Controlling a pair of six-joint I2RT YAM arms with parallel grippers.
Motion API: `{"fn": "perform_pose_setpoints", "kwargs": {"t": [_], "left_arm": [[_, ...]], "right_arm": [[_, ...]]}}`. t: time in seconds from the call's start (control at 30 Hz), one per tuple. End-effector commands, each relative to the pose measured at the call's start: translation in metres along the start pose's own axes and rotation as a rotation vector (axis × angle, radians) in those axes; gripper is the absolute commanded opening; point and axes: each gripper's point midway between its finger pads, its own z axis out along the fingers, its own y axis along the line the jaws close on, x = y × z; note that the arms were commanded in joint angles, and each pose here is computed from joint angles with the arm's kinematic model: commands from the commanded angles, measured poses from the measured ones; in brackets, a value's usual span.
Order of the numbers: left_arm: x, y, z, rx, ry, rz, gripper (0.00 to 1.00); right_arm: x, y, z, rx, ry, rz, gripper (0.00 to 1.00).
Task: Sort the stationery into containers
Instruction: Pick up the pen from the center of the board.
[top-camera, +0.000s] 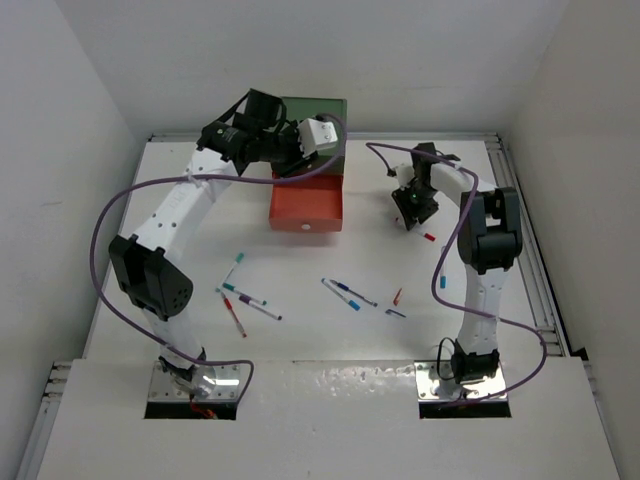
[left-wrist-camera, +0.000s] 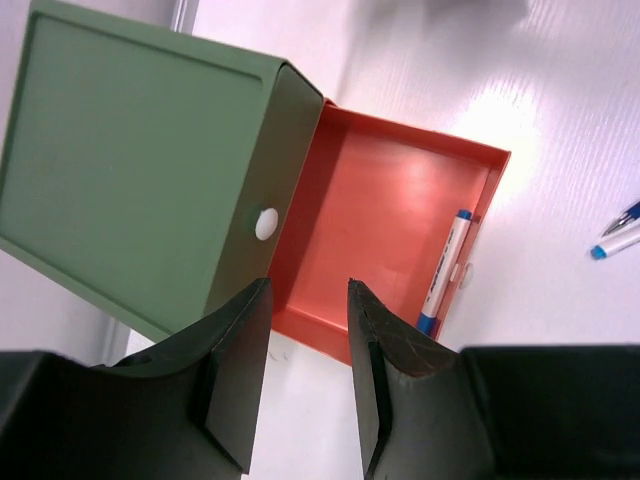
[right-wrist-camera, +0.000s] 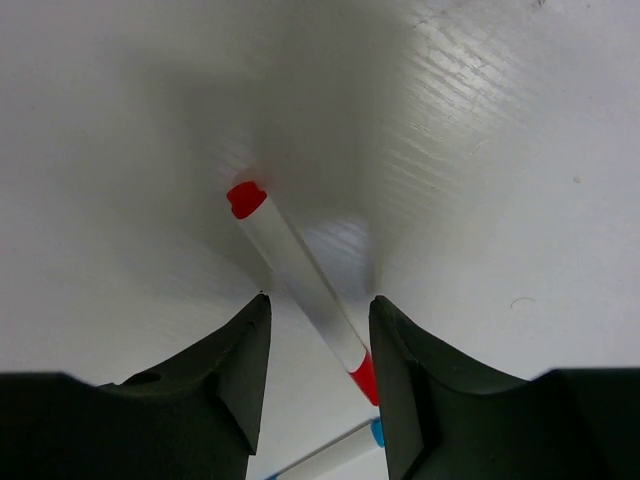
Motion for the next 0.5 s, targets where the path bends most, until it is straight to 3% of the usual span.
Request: {"fn": "perform_pose_setpoints", "kwargs": {"t": [0.0,0.13,0.3,0.43,0.47], "left_arm": [[-0.006,0.001,-0.015,-0.002,-0.054,-0.053,0.42],[-0.003,0.003,-0.016,-0.004,-0.057,-0.072,0.42],[-0.006,0.006,-0.018,-0.017,-0.081,-0.107,0.42],[-0.019,-0.003,-0.022,0.044,-0.168,-0.226,0.42],[-0.022,-0.003,-0.024,0.048,-0.189,-0.260,0.46]], "right_arm": [[-0.006,0.003,-0.010,-0.002,-0.019,-0.025,0.44],[-0.009,0.005,-0.016,-0.010,-0.033,-0.039,0.43],[0.006,0.007,-0.003,-0.015,0.052,-0.067,0.40],[0.014,0.008,0.004,-0.021,0.103,-0.072,0.32],[0.016,0.008,0.005,-0.023,0.107,-0.069,0.26]]}}
